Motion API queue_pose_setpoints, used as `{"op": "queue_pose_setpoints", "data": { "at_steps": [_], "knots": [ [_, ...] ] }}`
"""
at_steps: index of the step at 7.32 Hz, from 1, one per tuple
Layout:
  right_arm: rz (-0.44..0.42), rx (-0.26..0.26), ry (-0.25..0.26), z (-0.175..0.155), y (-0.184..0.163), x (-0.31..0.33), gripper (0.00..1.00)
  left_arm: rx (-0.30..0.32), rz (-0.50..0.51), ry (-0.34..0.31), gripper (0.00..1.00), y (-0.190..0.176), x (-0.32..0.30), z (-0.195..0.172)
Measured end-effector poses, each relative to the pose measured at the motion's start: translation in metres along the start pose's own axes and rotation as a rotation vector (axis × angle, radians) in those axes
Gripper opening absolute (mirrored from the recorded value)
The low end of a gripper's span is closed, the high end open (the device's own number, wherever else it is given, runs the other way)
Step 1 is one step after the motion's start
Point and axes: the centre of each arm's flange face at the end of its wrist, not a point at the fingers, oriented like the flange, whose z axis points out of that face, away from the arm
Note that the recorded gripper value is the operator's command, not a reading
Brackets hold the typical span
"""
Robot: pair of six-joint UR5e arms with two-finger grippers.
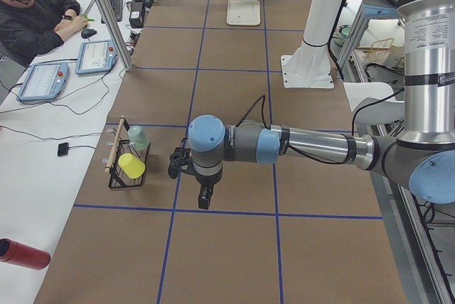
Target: Left arm grabs green cup and hands to right arm on tray
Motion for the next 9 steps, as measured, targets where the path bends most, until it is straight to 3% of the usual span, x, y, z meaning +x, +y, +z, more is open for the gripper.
{"op": "queue_pose_setpoints", "data": {
  "at_steps": [4,7,9],
  "knots": [
    [-0.016,0.015,-0.003,-0.005,-0.004,-0.006,1.00,0.047,0.059,-0.005,1.00,-0.008,0.004,-0.004],
    [-0.140,0.062,-0.025,-0.015,-0.024,-0.064,1.00,0.150,0.134,-0.015,1.00,-0.068,0.036,-0.039],
    [-0.208,0.053,-0.030,-0.003,-0.034,-0.106,1.00,0.215,0.061,0.010,1.00,-0.104,0.055,-0.052]
  ]
}}
